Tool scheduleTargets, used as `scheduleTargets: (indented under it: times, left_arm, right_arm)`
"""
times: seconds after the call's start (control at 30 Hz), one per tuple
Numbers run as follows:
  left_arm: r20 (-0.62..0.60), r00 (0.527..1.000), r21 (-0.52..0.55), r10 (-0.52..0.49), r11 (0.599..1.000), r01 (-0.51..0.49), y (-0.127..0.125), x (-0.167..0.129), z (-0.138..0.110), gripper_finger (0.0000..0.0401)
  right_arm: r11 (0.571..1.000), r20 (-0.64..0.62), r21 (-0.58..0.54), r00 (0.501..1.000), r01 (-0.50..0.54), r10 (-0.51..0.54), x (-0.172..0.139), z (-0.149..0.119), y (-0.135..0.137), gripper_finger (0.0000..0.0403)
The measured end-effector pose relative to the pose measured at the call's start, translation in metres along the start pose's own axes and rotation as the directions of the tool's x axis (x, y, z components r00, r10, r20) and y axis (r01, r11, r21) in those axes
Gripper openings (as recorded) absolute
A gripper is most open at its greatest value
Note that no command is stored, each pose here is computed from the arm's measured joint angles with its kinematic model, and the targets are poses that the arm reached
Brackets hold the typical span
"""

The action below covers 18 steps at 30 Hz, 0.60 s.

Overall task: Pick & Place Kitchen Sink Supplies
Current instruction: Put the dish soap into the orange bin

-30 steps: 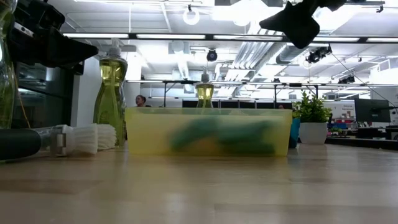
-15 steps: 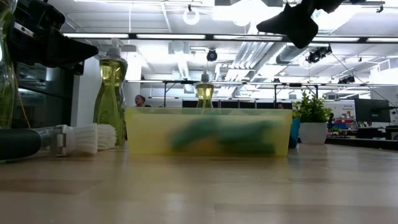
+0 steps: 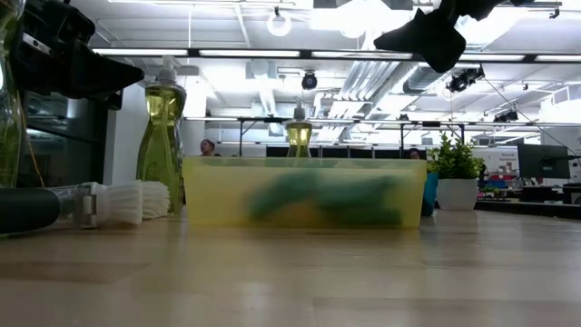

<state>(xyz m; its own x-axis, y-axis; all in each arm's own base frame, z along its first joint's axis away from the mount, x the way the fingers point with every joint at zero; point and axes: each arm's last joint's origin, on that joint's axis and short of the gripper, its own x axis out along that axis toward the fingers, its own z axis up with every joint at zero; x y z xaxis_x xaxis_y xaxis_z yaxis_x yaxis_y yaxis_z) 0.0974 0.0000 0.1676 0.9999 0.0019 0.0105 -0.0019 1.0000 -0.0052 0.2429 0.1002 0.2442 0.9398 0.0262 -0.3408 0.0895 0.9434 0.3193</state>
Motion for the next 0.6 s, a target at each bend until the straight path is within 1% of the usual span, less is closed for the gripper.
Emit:
scheduleTargets:
  times: [0.1, 0.2, 0.33, 0.43, 0.53, 0.6]
  left_arm:
    - [0.0, 1.0, -0.003, 0.0, 1.0, 0.0, 0.0, 0.0, 0.0, 0.0001]
    - [0.0, 1.0, -0.031, 0.0, 1.0, 0.0, 0.0, 0.0, 0.0, 0.0001]
    - [0.005, 1.0, -0.03, 0.013, 0.999, -0.013, 0.0004, 0.0, 0.0004, 0.0001]
    - [0.019, 1.0, -0.059, 0.021, 0.998, -0.019, 0.0006, 0.0, 0.0018, 0.0001]
    - [0.054, 0.999, -0.092, 0.002, 0.996, 0.003, 0.0001, -0.0002, 0.0052, 0.0001]
    - [0.057, 0.998, -0.096, -0.018, 0.995, 0.023, -0.0005, -0.0002, 0.0055, 0.0001]
  right_arm:
    - [1.0, -0.002, 0.001, 1.0, -0.004, 0.004, 0.0, -0.0001, 0.0001, 0.0321]
    - [1.0, -0.003, 0.006, 1.0, -0.006, 0.006, 0.0, -0.0001, 0.0002, 0.0321]
    - [1.0, -0.001, 0.006, 1.0, -0.003, 0.003, 0.0, 0.0001, 0.0002, 0.0321]
    - [1.0, 0.004, 0.006, 1.0, 0.006, -0.006, 0.0, 0.0002, -0.0001, 0.0321]
    - [1.0, 0.005, 0.006, 1.0, 0.008, -0.008, 0.0001, 0.0003, -0.0001, 0.0321]
    - [1.0, 0.005, 0.003, 1.0, 0.01, -0.01, 0.0001, 0.0003, -0.0002, 0.0321]
